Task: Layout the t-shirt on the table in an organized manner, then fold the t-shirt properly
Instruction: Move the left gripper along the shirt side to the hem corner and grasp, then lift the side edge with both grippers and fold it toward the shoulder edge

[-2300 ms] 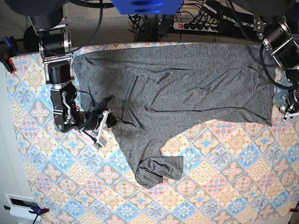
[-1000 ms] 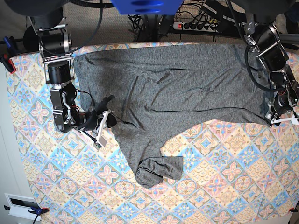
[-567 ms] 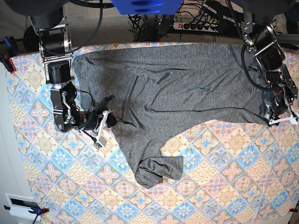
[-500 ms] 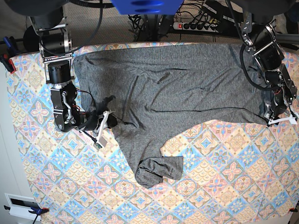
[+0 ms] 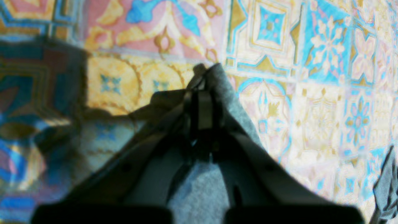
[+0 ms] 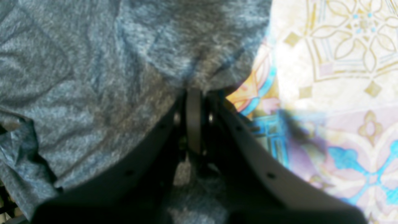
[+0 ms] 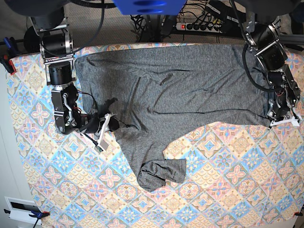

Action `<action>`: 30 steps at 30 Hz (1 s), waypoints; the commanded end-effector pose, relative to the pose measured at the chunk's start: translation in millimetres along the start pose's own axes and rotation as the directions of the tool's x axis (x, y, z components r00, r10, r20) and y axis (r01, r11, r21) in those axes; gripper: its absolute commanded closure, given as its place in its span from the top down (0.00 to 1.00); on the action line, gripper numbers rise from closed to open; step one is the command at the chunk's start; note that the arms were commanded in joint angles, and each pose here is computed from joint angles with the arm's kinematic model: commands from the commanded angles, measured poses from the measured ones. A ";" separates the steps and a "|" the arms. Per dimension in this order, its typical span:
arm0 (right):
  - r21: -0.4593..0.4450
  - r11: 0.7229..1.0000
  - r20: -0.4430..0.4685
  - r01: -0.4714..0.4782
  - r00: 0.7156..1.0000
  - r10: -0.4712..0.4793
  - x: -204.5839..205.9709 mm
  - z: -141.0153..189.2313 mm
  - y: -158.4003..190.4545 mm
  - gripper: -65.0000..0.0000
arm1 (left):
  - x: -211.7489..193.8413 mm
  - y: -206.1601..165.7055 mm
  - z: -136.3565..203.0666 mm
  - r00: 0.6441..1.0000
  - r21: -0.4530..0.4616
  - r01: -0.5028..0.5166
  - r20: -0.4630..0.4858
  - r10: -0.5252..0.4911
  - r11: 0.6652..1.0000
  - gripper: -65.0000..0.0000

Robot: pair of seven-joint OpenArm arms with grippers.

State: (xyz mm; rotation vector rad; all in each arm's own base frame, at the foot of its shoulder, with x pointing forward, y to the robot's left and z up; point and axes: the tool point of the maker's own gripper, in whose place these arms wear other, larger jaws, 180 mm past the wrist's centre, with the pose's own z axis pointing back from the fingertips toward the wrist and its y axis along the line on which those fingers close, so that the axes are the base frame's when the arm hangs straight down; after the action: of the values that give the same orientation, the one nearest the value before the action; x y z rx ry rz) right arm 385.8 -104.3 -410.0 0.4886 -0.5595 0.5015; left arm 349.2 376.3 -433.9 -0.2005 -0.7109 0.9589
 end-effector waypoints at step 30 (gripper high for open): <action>-0.038 0.999 0.187 0.037 0.982 -0.029 45.2 27.1 -22.0 0.00 | 69.0 -1.9 44.6 0.979 -0.049 -0.001 0.205 0.011 0.999 0.00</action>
State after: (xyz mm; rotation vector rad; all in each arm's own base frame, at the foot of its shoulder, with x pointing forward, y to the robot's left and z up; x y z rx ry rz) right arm 404.3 -120.9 -393.2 0.5000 -0.6612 0.4090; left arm 337.1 412.8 -389.4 -0.1555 -0.8564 0.9903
